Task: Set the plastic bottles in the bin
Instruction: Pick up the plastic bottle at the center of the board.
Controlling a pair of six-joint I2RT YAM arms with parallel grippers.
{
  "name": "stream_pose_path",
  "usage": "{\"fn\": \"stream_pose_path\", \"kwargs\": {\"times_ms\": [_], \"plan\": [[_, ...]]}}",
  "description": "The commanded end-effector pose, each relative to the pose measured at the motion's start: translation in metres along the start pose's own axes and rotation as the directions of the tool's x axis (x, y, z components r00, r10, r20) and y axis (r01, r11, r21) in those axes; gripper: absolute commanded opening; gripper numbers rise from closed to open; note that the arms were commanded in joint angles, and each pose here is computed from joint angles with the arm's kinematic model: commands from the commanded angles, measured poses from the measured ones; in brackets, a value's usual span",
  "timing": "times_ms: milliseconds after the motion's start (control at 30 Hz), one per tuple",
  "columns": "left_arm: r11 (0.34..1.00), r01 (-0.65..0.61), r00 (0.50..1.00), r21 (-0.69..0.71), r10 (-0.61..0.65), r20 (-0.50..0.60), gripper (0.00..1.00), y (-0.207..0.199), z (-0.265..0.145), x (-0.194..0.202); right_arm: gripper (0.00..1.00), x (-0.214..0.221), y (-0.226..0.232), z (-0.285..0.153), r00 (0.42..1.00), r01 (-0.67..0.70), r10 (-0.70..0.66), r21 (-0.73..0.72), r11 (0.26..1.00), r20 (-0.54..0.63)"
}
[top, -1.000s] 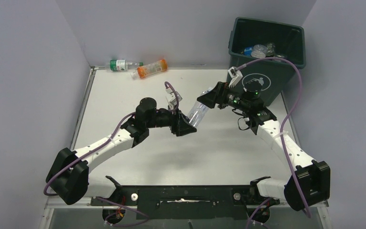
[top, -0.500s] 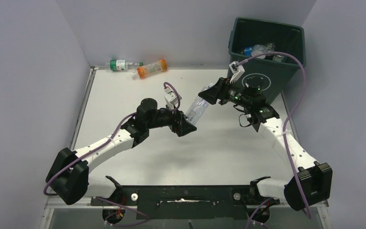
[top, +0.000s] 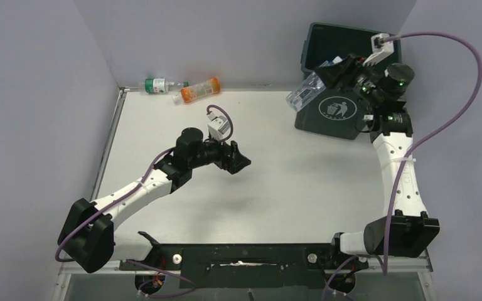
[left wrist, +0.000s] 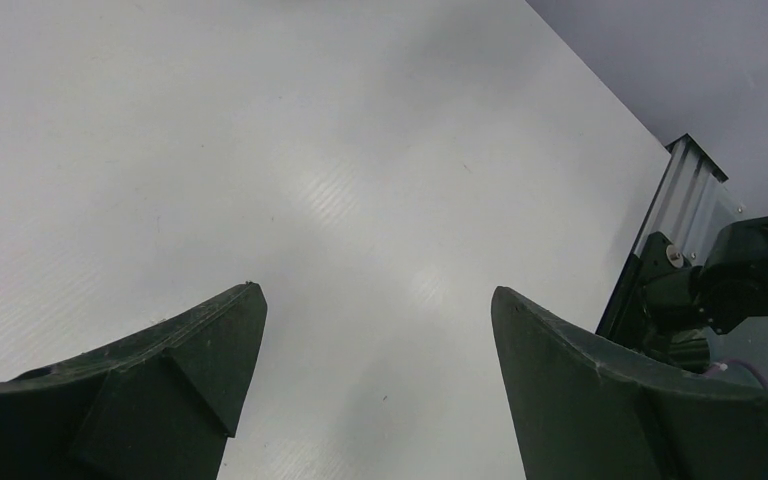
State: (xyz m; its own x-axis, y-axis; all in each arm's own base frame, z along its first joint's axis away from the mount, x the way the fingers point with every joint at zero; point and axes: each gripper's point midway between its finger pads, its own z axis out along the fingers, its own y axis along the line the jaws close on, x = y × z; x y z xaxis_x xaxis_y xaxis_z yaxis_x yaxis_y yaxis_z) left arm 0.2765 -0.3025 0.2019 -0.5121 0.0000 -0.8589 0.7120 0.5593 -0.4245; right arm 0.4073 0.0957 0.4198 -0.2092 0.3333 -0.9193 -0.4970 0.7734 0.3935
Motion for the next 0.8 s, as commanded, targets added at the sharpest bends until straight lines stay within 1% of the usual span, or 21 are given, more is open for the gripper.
{"fn": "stream_pose_path", "kwargs": {"times_ms": [0, 100, 233, 300, 467, 633, 667, 767], "plan": [[1.0, -0.009, 0.997, 0.001, 0.009, 0.077, 0.84, -0.003, -0.003, -0.022, 0.58, -0.07, -0.025, -0.016, 0.988, 0.025, -0.031, 0.043, 0.999, 0.154], [1.0, 0.002, 0.998, 0.001, -0.003, 0.059, 0.84, -0.001, -0.001, -0.017, 0.58, -0.107, -0.047, -0.025, 0.966, 0.001, -0.02, 0.071, 0.997, 0.259], [1.0, 0.01, 1.0, -0.012, -0.009, 0.029, 0.85, 0.002, 0.001, -0.016, 0.58, -0.132, -0.077, -0.024, 0.947, -0.014, -0.021, 0.107, 0.994, 0.32], [1.0, 0.01, 1.0, -0.017, -0.01, 0.007, 0.85, 0.004, 0.003, -0.015, 0.58, -0.139, -0.093, -0.021, 0.943, -0.021, -0.023, 0.129, 0.991, 0.333], [1.0, 0.005, 1.0, -0.008, -0.005, 0.014, 0.85, 0.003, 0.005, -0.019, 0.59, -0.144, -0.13, -0.016, 0.937, -0.048, -0.017, 0.179, 0.983, 0.349], [1.0, -0.001, 1.0, -0.016, 0.001, 0.013, 0.85, 0.004, 0.007, -0.024, 0.59, -0.139, -0.174, -0.005, 0.94, -0.064, -0.033, 0.27, 0.961, 0.341], [1.0, -0.002, 1.0, -0.021, 0.002, 0.009, 0.85, 0.005, 0.007, -0.024, 0.6, -0.139, -0.181, -0.002, 0.941, -0.061, -0.04, 0.284, 0.957, 0.335], [0.999, 0.0, 1.0, -0.041, 0.001, 0.008, 0.85, 0.008, 0.01, -0.028, 0.7, -0.138, -0.197, 0.006, 0.948, -0.059, -0.043, 0.307, 0.95, 0.316]]}}
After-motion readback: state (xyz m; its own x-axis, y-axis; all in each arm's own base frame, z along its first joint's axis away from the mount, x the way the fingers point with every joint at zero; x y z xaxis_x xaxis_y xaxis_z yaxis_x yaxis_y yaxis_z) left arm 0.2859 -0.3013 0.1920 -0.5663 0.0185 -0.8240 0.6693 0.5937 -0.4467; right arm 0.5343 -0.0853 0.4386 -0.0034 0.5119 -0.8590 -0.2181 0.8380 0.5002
